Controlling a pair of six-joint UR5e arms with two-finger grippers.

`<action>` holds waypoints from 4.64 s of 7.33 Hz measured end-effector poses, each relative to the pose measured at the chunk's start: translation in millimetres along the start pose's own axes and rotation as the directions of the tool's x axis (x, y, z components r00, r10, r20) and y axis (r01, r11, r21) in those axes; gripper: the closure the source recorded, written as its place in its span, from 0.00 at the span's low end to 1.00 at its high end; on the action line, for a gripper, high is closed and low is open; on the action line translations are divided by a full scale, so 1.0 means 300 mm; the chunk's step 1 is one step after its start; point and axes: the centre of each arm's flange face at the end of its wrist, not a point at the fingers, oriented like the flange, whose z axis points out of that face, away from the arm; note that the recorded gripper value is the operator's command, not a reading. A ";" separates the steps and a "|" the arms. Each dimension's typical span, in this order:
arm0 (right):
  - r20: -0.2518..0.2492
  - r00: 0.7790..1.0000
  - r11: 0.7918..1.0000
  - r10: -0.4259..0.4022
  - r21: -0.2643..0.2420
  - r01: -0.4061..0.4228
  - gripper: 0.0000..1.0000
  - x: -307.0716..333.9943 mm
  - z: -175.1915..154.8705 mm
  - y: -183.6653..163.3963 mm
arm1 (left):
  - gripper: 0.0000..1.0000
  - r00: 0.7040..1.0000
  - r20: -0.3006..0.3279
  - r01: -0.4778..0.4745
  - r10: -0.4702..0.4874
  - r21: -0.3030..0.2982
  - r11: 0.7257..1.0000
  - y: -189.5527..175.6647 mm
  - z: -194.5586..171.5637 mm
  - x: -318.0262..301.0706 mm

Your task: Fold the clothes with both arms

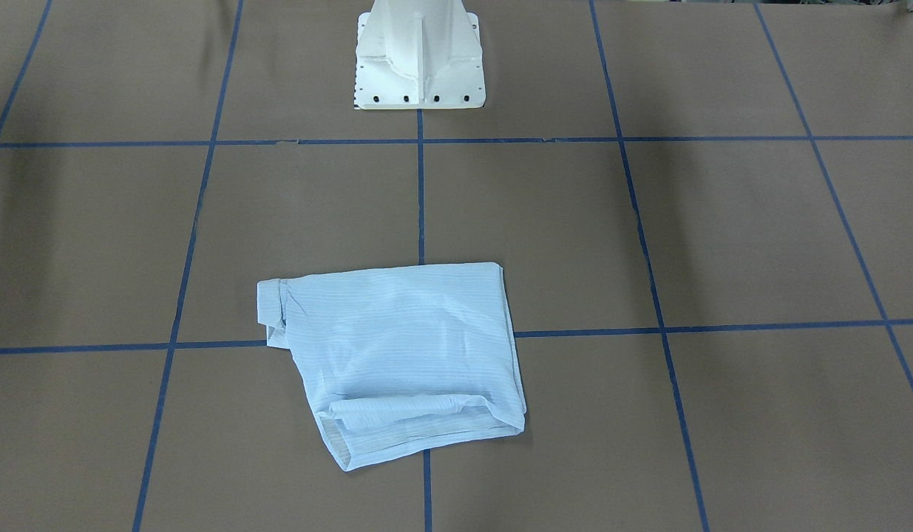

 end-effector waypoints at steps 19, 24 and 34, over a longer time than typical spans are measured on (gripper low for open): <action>0.049 0.996 0.996 -0.069 0.066 0.066 0.00 -0.061 -0.041 -0.047 | 0.00 0.996 -0.004 -0.094 0.094 0.075 0.993 -0.064 -0.057 0.084; 0.049 0.996 0.994 -0.080 0.075 0.076 0.00 -0.067 -0.046 -0.047 | 0.00 0.993 -0.005 -0.114 0.115 0.089 0.990 -0.064 -0.049 0.090; 0.048 0.996 0.995 -0.080 0.062 0.077 0.00 -0.069 -0.024 -0.049 | 0.00 0.988 -0.009 -0.154 0.155 0.082 0.985 -0.065 0.010 0.104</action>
